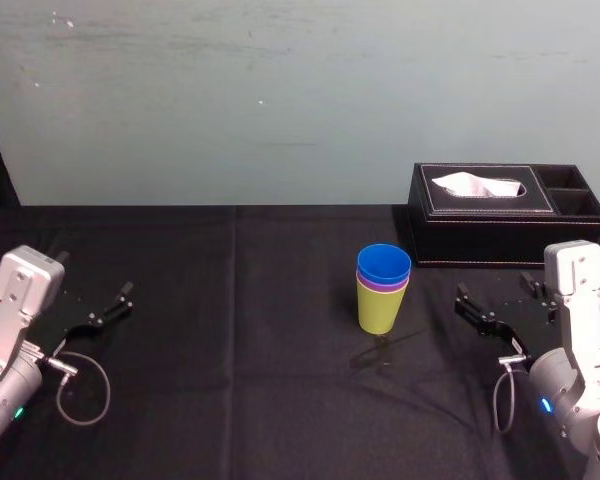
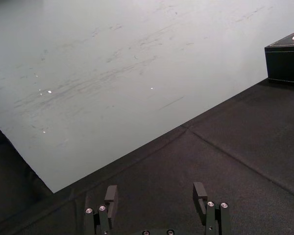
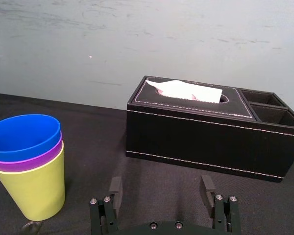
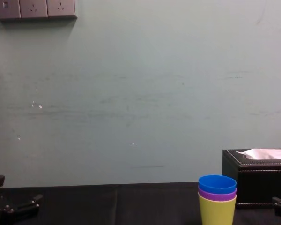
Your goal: Stack the three plastic cups sequentially using one hand.
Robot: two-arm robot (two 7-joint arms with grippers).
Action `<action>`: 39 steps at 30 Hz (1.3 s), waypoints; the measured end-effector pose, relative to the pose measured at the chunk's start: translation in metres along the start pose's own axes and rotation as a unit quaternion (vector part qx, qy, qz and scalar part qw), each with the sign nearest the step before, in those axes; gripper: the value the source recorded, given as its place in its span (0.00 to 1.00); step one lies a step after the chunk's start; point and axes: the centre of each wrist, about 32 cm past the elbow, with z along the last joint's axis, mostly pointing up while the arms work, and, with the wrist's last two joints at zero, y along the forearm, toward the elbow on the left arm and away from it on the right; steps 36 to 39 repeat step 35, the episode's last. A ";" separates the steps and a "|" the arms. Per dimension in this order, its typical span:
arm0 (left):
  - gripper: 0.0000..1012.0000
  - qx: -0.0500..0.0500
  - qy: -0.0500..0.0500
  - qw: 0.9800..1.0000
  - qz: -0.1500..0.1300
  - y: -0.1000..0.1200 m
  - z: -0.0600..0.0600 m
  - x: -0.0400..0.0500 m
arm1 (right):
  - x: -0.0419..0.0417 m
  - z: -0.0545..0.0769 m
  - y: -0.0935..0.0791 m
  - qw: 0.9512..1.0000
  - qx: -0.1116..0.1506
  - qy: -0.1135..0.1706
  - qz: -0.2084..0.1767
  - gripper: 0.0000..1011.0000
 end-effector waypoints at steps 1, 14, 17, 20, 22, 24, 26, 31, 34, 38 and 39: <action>0.99 0.000 0.000 1.000 0.000 0.000 0.000 0.0000 | 0.0000 0.000 0.000 1.000 0.000 0.000 0.000 0.99; 0.99 0.000 0.000 1.000 0.000 0.000 0.000 0.0000 | 0.0000 0.000 0.000 1.000 0.000 0.000 0.000 0.99; 0.99 0.000 0.000 1.000 0.000 0.000 0.000 0.0000 | 0.0000 0.000 0.000 1.000 0.000 0.000 0.000 0.99; 0.99 0.000 0.000 1.000 0.000 0.000 0.000 0.0000 | 0.0000 0.000 0.000 1.000 0.000 0.000 0.000 0.99; 0.99 0.000 0.000 1.000 0.000 0.000 0.000 0.0000 | 0.0000 0.000 0.000 1.000 0.000 0.000 0.000 0.99; 0.99 0.000 0.000 1.000 0.000 0.000 0.000 0.0000 | 0.0000 0.000 0.000 1.000 0.000 0.000 0.000 0.99; 0.99 0.000 0.000 1.000 0.000 0.000 0.000 0.0000 | 0.0000 0.000 0.000 1.000 0.000 0.000 0.000 0.99; 0.99 0.000 0.000 1.000 0.000 0.000 0.000 0.0000 | 0.0000 0.000 0.000 1.000 0.000 0.000 0.000 0.99; 0.99 0.000 0.000 1.000 0.000 0.000 0.000 0.0000 | 0.0000 0.000 0.000 1.000 0.000 0.000 0.000 0.99; 0.99 0.000 0.000 1.000 0.000 0.000 0.000 0.0000 | 0.0000 0.000 0.000 1.000 0.000 0.000 0.000 0.99; 0.99 0.000 0.000 1.000 0.000 0.000 0.000 0.0000 | 0.0000 0.000 0.000 1.000 0.000 0.000 0.000 0.99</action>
